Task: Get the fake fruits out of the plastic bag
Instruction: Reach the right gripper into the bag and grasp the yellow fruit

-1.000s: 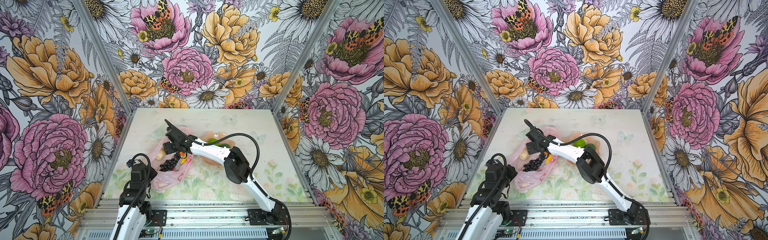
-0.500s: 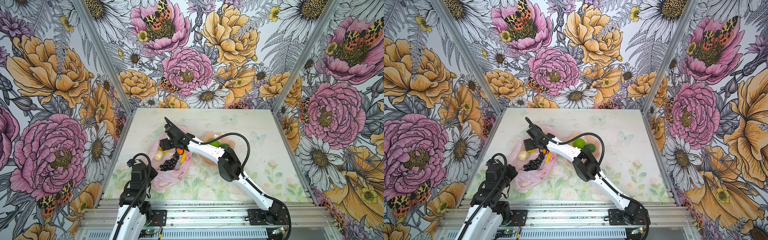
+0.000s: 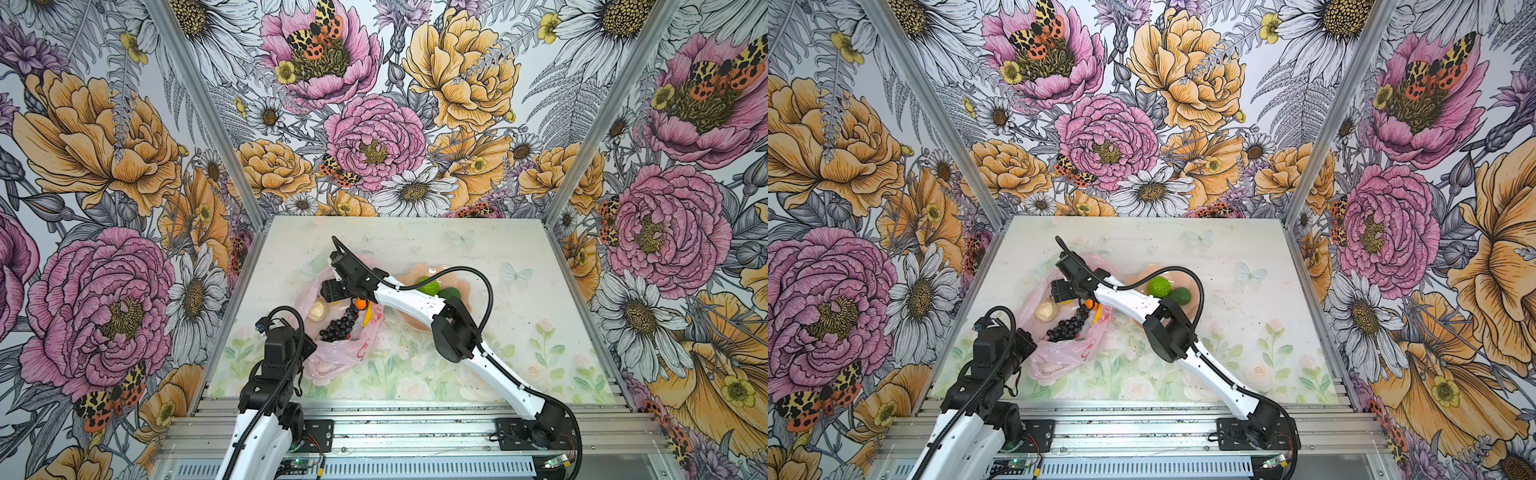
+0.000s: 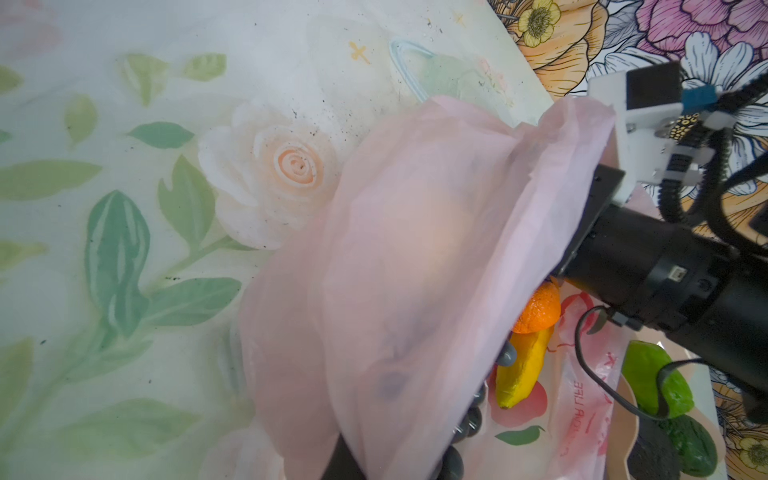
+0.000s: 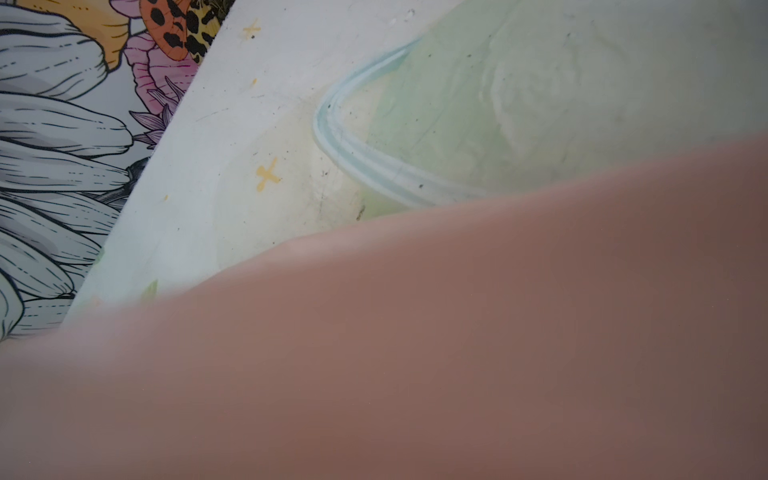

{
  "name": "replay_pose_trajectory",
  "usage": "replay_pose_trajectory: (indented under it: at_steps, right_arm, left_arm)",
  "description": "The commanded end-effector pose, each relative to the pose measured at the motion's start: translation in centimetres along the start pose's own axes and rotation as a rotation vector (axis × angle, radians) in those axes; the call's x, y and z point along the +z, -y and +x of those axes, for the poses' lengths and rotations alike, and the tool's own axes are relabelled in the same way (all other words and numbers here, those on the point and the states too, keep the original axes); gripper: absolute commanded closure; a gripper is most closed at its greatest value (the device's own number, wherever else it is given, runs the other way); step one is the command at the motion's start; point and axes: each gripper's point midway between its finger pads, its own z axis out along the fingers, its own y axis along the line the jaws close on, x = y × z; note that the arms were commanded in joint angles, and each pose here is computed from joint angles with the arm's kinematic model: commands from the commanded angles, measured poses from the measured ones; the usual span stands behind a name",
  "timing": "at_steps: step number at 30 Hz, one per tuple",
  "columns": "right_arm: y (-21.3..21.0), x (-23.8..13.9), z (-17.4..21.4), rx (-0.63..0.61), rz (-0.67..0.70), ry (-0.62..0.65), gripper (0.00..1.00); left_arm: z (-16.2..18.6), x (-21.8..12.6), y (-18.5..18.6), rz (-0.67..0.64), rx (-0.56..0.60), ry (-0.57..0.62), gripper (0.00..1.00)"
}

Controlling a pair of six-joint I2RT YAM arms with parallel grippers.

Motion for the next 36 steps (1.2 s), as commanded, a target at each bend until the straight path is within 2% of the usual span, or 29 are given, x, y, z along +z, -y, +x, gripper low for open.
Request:
replay_pose_trajectory:
  at_steps: [1, 13, 23, 36]
  right_arm:
    - [0.7, -2.8, -2.1, 0.027, 0.053, 0.048, 0.31]
    - [2.3, -5.8, -0.9, 0.115, 0.158, 0.042, 0.36]
    - [-1.1, -6.6, -1.8, 0.084, 0.031, 0.031, 0.38]
    - [-3.6, -10.0, -1.8, -0.004, -0.016, 0.052, 0.40]
  left_arm:
    - [-1.4, -0.5, 1.0, 0.021, 0.018, 0.051, 1.00]
    - [-1.4, -0.4, 1.1, 0.016, 0.024, 0.050, 1.00]
    - [-0.9, 0.0, 1.5, 0.029, 0.038, 0.018, 1.00]
    - [-1.2, 2.8, 3.3, 0.025, 0.096, -0.036, 1.00]
